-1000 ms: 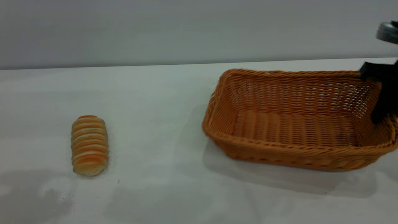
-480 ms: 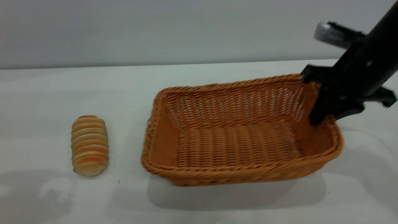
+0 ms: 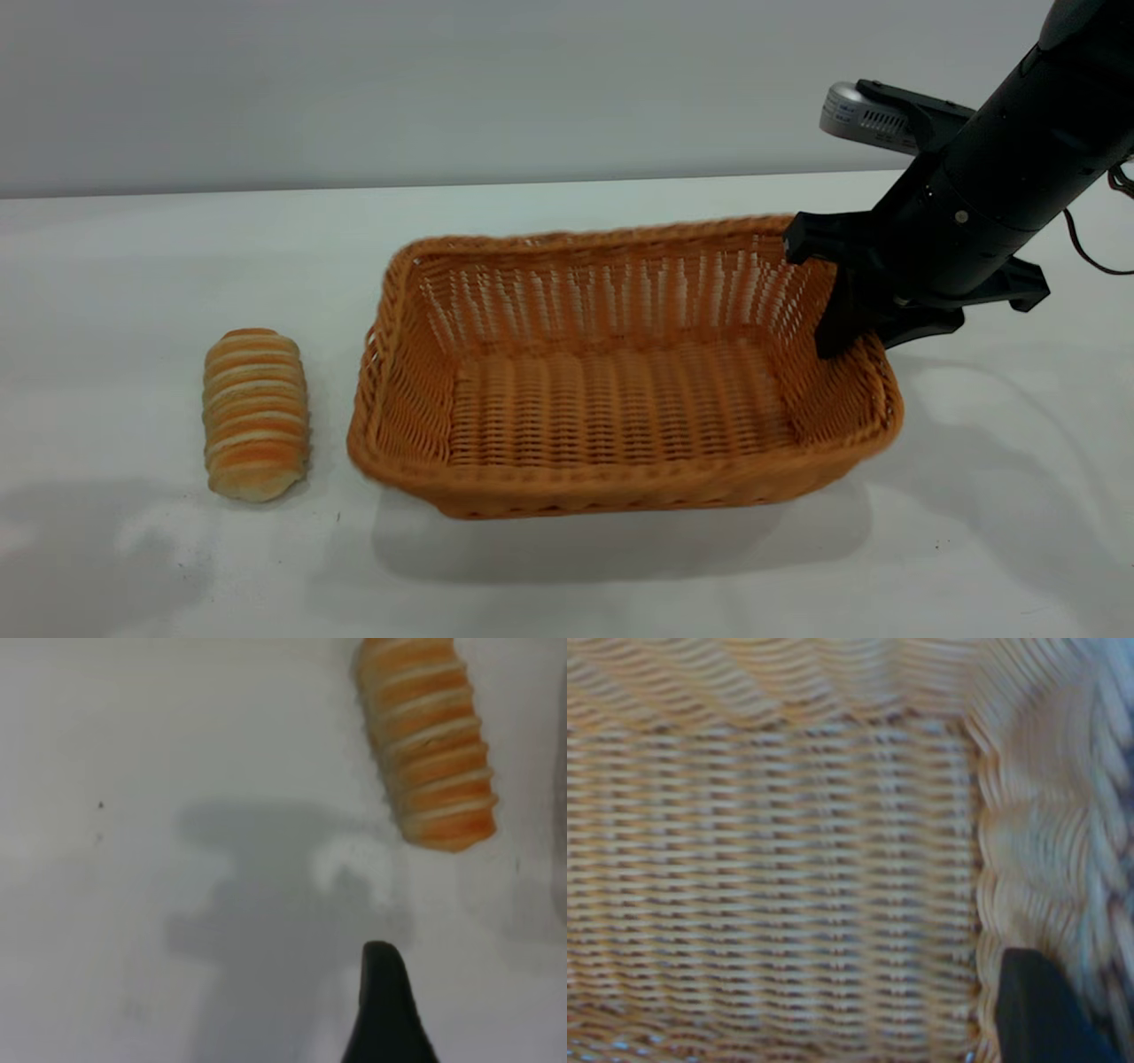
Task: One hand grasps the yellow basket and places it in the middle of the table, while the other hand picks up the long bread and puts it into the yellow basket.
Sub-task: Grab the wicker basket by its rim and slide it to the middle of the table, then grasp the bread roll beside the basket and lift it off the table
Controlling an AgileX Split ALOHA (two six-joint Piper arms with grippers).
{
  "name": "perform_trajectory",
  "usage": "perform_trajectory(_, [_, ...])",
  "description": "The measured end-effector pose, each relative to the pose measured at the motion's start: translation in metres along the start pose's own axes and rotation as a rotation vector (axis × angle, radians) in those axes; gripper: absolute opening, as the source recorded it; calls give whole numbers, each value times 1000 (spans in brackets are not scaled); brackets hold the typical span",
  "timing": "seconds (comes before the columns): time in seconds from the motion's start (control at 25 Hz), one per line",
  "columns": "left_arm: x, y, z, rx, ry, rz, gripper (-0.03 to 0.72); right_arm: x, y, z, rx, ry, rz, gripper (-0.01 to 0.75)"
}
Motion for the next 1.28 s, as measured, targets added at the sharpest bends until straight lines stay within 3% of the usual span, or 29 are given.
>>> perform_trajectory(0.24, [-3, -4, -3, -29, 20, -1, 559, 0, 0, 0, -3, 1, 22, 558])
perform_trajectory(0.36, [-5, -6, -13, -16, 17, -2, 559, 0, -1, 1, -2, 2, 86, 645])
perform_trajectory(0.52, [-8, -5, -39, 39, -5, 13, 559, 3, -6, 11, -26, -4, 180, 644])
perform_trajectory(0.76, [-13, -1, -86, 118, -33, 26, 559, 14, -21, 45, -114, -17, 248, 564])
perform_trajectory(1.28, [-26, 5, -165, 105, 31, 77, 559, 37, -31, 109, -203, -92, 329, 551])
Point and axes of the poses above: a point on each arm's last joint axis where the gripper is mounted, z pointing back along that axis away from the gripper, x along the wrist's bending axis when the last joint is at zero, y = z × x, the point moved 2 cm from there along -z, pointing out along that axis toward the gripper, and after that the axes turned 10 degrees about z, right-handed, at the moved point
